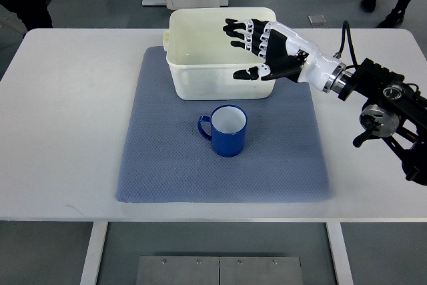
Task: Place cup in box with right hand
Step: 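Move the open right hand over the tub toward the blue mug, then lower the right hand onto the blue mug rim and close fingers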
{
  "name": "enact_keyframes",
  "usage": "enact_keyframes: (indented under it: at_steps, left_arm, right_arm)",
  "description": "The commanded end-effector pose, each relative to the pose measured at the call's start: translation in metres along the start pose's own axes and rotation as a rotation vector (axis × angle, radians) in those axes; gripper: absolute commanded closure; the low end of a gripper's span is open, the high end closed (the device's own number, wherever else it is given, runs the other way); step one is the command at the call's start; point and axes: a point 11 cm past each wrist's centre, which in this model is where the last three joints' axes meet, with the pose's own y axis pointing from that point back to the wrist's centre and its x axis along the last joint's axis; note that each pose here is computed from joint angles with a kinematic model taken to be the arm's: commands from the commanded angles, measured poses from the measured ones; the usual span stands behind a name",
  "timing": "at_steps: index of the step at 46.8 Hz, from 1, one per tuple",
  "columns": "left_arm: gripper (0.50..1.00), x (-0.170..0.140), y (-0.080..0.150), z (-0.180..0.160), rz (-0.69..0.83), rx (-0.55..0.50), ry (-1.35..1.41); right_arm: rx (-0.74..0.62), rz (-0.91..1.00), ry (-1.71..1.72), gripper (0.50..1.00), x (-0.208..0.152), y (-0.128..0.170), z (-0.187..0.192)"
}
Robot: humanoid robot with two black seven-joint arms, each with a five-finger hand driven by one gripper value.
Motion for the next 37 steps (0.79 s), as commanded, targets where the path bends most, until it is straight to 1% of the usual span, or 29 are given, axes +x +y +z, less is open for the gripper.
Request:
enact_keyframes:
  at_steps: [1,23,37]
  left_arm:
    - [0.5,0.0,0.0,0.0,0.0,0.0,0.0]
    - [0.5,0.0,0.0,0.0,0.0,0.0,0.0]
    - [0.5,0.0,0.0,0.0,0.0,0.0,0.0]
  right_arm:
    - [-0.026,-0.019,0.017,0.505,-0.005,0.0,0.007]
    - [-0.114,-0.122,0.062,0.505,-0.025,0.004,0.031]
    - [-0.145,-0.119,0.063,0.509,-0.026,0.007,0.043]
